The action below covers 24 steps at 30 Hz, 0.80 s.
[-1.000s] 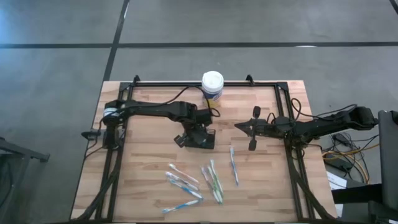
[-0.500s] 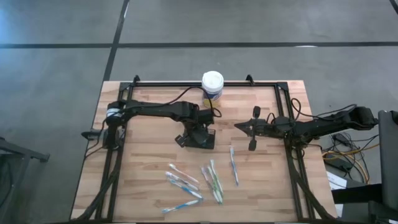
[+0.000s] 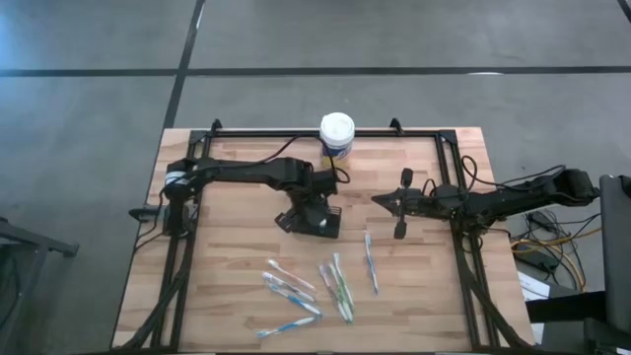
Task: Pick & Place toothbrushing station
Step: Adjust the black wire organizer
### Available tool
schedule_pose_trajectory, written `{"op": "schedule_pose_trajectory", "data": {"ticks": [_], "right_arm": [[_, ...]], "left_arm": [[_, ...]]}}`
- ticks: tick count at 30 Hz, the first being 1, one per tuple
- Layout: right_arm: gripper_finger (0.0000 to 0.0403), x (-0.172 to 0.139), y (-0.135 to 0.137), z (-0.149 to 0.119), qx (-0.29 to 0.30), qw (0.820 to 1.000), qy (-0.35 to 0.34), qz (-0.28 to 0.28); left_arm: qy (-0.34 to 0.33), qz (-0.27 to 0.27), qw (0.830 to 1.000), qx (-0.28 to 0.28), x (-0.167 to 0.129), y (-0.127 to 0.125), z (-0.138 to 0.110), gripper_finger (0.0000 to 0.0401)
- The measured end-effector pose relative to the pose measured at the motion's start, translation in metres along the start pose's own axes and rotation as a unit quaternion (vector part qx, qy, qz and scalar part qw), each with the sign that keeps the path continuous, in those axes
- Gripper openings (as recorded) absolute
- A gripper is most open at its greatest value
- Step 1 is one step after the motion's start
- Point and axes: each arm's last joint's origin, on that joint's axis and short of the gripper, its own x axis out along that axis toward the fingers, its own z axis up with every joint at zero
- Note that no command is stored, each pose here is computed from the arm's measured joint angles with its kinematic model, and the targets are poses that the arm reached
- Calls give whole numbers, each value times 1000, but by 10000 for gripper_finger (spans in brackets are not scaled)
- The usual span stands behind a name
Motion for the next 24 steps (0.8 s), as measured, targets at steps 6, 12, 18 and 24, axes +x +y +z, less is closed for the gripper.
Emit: {"op": "schedule_pose_trajectory", "data": {"ticks": [6, 12, 18, 24], "right_arm": [[8, 0, 0, 0, 1, 1000, 0, 0], [8, 0, 0, 0, 8, 1000, 0, 0], [8, 0, 0, -1, 29, 1000, 7, 2], [8, 0, 3, -2, 63, 998, 9, 16]], "left_arm": [[-6, 7, 1000, -13, -13, 2, 4, 193], [-5, -48, 996, -75, -58, -16, -3, 176], [-163, -19, 978, -130, -106, -60, -30, 45], [-349, 230, 875, -243, -83, -103, -85, 11]]}}
